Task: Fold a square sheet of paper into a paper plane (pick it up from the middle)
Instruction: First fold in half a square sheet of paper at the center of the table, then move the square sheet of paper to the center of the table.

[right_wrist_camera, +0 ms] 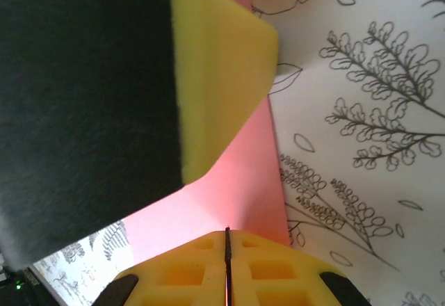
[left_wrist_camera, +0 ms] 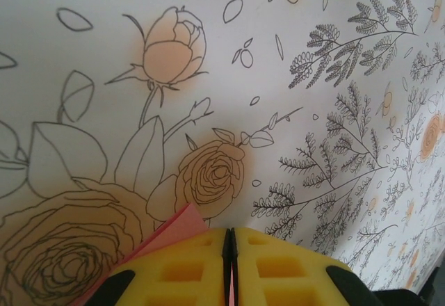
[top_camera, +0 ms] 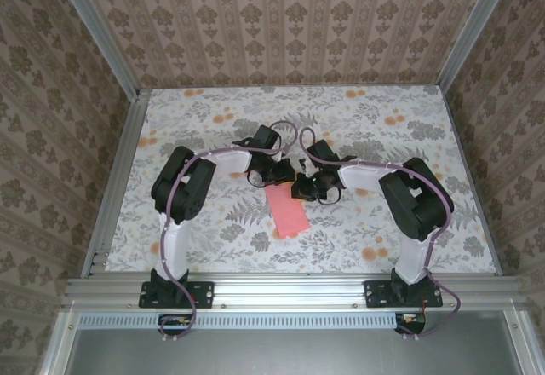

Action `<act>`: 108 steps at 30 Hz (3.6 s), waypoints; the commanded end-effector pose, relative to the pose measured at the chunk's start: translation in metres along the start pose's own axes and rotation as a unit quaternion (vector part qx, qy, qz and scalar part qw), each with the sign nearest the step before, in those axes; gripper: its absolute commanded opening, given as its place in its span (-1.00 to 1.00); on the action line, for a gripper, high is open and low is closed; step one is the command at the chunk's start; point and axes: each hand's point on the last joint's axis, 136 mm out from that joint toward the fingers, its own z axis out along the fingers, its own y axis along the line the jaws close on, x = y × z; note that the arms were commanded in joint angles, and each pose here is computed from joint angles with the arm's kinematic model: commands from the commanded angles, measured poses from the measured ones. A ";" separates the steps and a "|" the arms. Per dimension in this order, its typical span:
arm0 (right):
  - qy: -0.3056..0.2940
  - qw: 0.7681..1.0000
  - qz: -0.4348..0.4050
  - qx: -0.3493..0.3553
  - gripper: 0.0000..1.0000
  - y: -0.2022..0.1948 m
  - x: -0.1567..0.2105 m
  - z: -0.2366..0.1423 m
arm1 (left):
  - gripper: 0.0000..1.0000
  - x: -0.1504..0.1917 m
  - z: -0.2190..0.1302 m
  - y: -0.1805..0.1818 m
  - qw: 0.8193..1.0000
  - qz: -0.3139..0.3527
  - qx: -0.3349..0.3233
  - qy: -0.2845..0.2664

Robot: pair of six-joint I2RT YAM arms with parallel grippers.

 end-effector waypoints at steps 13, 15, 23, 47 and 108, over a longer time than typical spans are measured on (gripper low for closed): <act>0.087 0.995 0.027 0.033 -0.79 -0.032 0.067 -0.013 | -0.75 0.023 0.016 0.064 0.997 -0.050 -0.059 0.013; 0.095 0.994 0.032 0.035 -0.79 -0.036 0.078 -0.018 | -0.75 0.025 0.017 0.069 0.997 -0.054 -0.061 0.013; 0.124 0.990 0.047 0.051 -0.79 -0.047 0.115 -0.033 | -0.75 0.023 0.017 0.069 0.997 -0.051 -0.058 0.011; 0.039 0.996 -0.066 0.053 -0.68 0.001 0.064 -0.025 | 0.10 -0.028 -0.092 0.014 0.991 -0.050 -0.008 -0.127; -0.064 0.979 -0.105 0.160 -0.11 0.035 -0.064 -0.006 | 0.74 0.075 -0.108 0.054 0.986 -0.144 -0.003 -0.080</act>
